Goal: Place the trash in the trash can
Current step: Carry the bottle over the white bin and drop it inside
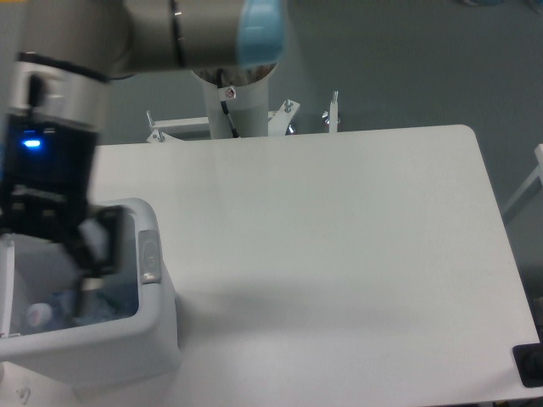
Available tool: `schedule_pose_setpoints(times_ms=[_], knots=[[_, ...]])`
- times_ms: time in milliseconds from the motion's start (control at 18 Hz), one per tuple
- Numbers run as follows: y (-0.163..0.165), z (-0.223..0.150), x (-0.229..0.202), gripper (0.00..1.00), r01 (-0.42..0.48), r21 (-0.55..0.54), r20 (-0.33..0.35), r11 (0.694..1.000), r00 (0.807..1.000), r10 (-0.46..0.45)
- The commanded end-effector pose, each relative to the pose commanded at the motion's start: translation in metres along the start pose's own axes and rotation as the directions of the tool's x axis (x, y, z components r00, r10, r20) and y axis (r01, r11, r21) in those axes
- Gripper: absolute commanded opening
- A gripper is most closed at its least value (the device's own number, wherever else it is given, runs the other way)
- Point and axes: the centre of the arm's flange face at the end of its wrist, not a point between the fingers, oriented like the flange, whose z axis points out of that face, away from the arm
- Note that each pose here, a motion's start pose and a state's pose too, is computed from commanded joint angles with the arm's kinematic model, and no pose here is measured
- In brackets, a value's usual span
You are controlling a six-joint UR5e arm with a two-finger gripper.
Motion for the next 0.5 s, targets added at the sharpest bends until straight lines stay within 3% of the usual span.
schedule_pose_setpoints(times_ms=[111, 278, 444, 500], knots=[[0.011, 0.007, -0.045, 1.0, -0.09, -0.086, 0.137, 0.992, 0.985, 0.101], [0.03, -0.003, -0.088, 1.0, -0.219, -0.285, 0.216, 0.933, 0.934, 0.285], [0.055, -0.011, -0.108, 1.0, -0.373, -0.516, 0.093, 0.771, 0.87, 0.484], [0.058, -0.015, -0.114, 1.0, -0.408, -0.541, 0.056, 0.735, 0.855, 0.516]])
